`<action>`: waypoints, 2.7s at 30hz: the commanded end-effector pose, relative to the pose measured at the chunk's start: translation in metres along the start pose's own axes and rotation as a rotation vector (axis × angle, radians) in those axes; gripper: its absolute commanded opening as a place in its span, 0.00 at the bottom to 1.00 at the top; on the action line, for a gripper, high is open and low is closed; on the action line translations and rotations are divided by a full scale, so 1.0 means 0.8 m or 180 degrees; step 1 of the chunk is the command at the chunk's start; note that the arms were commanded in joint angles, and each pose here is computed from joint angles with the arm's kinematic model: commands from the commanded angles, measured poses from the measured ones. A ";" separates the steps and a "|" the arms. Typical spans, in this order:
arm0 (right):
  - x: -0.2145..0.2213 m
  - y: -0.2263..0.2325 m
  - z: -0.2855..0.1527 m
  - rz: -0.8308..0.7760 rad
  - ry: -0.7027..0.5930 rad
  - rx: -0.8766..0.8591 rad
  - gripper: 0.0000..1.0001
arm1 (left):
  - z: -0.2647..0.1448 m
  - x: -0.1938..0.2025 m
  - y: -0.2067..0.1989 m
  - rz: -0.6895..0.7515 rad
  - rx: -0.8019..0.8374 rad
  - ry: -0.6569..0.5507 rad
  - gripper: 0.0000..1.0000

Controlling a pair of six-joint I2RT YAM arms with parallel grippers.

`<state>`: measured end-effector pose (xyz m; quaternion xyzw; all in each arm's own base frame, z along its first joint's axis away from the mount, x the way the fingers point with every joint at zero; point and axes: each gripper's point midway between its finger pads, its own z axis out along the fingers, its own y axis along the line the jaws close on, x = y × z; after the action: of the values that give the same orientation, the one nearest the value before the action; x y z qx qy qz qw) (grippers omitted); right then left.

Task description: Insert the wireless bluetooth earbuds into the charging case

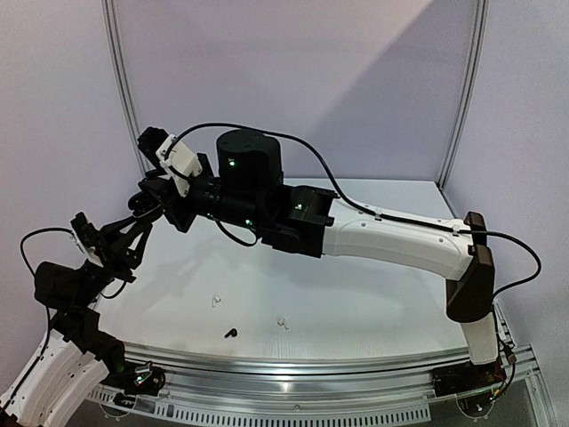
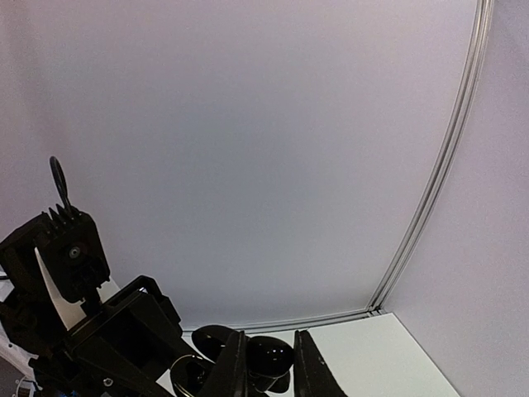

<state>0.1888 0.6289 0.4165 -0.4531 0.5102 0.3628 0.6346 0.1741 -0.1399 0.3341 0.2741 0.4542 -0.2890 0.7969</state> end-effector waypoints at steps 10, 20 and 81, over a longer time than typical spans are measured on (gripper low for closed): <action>0.006 -0.001 -0.010 -0.0131 0.0175 0.0012 0.00 | 0.000 -0.014 -0.010 -0.0053 0.0136 -0.0123 0.00; 0.017 0.001 -0.010 -0.0170 0.0257 -0.0008 0.00 | 0.001 -0.018 -0.008 -0.0120 0.0110 -0.0152 0.00; 0.036 0.009 -0.010 -0.0444 0.0382 -0.0057 0.20 | 0.002 -0.033 -0.002 -0.0084 0.0026 -0.0275 0.00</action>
<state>0.1898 0.6280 0.3915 -0.5016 0.5027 0.3083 0.6330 0.1730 -0.1394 0.3389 0.2576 0.4539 -0.3167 0.7920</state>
